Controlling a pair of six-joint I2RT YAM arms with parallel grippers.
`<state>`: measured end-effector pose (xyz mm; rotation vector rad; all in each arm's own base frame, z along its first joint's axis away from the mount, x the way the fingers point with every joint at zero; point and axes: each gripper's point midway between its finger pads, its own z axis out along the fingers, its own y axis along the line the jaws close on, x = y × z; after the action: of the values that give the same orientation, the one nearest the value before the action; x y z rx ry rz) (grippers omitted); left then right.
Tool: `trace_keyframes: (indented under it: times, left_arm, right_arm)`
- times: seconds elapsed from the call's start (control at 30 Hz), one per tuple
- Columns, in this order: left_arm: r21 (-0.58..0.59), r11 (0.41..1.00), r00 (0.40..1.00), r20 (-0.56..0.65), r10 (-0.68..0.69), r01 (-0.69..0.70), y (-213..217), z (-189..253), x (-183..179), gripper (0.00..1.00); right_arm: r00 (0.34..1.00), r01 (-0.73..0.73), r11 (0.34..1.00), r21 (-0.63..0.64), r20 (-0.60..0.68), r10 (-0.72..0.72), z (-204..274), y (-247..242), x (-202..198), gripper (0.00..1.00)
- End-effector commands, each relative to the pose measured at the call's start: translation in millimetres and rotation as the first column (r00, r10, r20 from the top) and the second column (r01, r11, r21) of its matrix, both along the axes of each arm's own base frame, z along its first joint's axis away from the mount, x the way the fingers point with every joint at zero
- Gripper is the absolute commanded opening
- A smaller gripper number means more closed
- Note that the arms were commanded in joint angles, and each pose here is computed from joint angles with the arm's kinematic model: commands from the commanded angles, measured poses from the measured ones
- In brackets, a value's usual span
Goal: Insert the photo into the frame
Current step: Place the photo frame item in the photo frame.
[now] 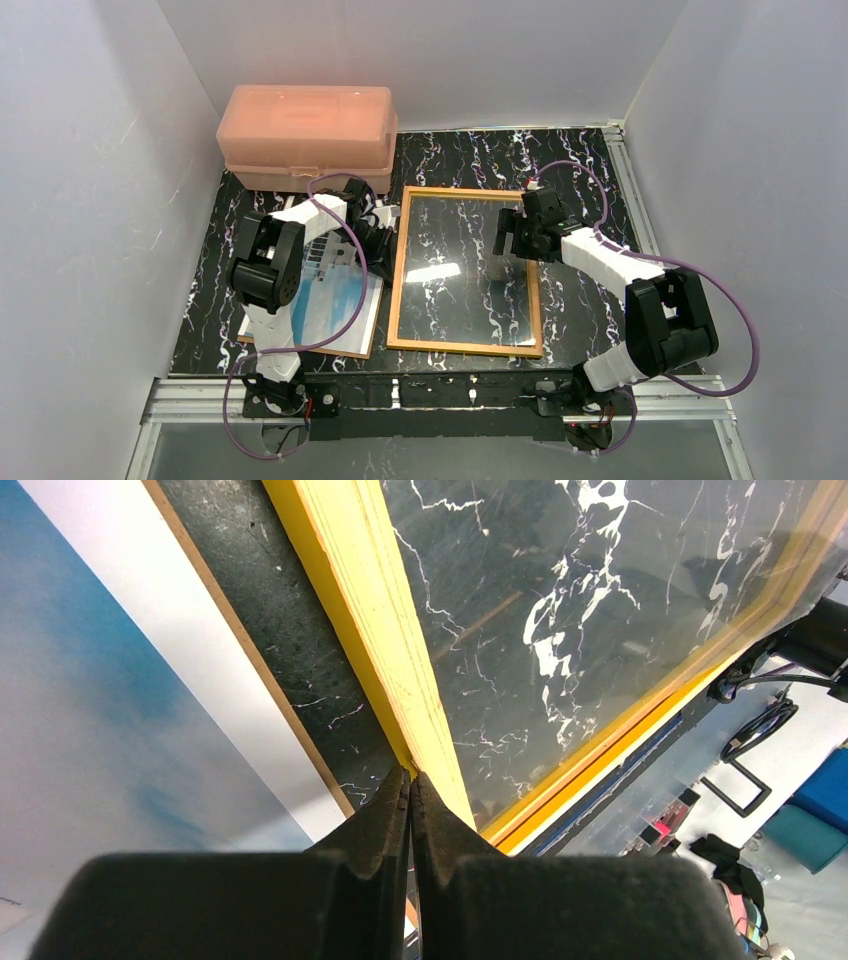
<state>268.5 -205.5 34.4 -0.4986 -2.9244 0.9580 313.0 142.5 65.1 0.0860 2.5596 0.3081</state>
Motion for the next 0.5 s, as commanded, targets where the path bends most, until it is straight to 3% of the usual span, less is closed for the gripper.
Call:
trace_keyframes:
  times: [0.0,0.47]
  left_arm:
    - [-0.048,0.999,0.999,0.039,-0.01,0.012,-5.6,26.3,0.7,0.0]
    - [-0.044,0.999,0.999,0.038,-0.014,0.016,-4.2,24.8,-0.5,0.0]
  right_arm:
    - [0.996,0.02,1.0,-0.002,0.081,-0.02,19.5,2.3,20.9,0.99]
    - [0.996,0.024,1.0,-0.02,0.09,-0.022,19.4,-1.1,21.5,0.99]
